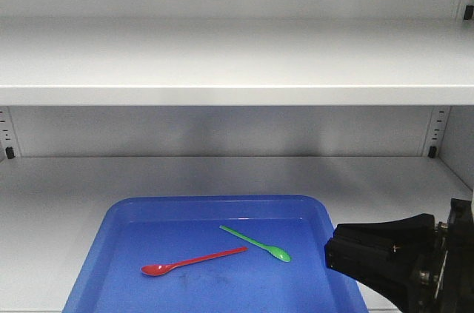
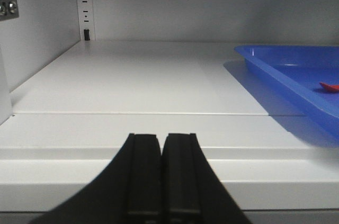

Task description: Sort red and green spoons into left cabinet

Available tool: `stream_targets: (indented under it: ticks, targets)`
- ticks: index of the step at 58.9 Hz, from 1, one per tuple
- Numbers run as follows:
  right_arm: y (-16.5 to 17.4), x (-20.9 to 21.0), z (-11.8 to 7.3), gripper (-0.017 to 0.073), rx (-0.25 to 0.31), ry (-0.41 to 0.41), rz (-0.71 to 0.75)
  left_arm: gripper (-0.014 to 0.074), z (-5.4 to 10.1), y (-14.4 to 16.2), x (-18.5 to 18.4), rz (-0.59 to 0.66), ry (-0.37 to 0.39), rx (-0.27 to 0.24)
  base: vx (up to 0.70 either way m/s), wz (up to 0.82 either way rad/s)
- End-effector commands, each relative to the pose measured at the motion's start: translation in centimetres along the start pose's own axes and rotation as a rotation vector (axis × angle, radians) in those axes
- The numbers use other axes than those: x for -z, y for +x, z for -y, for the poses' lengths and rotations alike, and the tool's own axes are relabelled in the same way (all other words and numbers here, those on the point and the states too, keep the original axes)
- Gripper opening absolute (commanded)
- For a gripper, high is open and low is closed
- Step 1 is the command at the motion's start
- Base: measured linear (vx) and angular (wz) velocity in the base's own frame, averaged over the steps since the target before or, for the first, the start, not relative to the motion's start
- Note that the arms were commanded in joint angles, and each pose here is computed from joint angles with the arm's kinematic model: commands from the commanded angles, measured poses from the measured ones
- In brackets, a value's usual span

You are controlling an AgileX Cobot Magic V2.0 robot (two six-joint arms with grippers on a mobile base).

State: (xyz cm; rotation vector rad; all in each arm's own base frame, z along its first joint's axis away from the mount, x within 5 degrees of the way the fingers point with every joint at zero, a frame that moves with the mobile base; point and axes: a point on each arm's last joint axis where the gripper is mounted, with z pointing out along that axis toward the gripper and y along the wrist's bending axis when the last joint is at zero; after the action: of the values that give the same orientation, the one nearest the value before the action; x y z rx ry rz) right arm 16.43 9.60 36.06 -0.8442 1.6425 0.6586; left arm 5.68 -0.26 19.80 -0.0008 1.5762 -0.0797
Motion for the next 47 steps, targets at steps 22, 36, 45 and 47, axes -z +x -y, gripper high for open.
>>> stream_targets:
  ticks: [22, 36, 45, 47]
  targets:
    - [-1.4, 0.5, 0.1, -0.0006, 0.016, 0.031, 0.065, 0.0, 0.1, -0.8, 0.2, 0.085, 0.013, 0.009, 0.0, 0.0]
    - [-2.0, 0.6, 2.6, -0.0006, -0.113, 0.271, 0.161, 0.0, 0.1, -0.7, 0.2, 0.084, 0.013, 0.009, 0.0, 0.0]
    - [-1.0, 0.9, 3.6, -0.0006, -0.051, 0.401, 0.049, 0.0, 0.1, -0.7, 0.2, 0.084, 0.013, 0.009, 0.0, 0.0]
    - [-0.7, 0.9, 3.7, -0.0006, -0.07, 0.411, 0.017, 0.0, 0.1, -0.7, 0.2, 0.084, 0.013, 0.009, 0.0, 0.0]
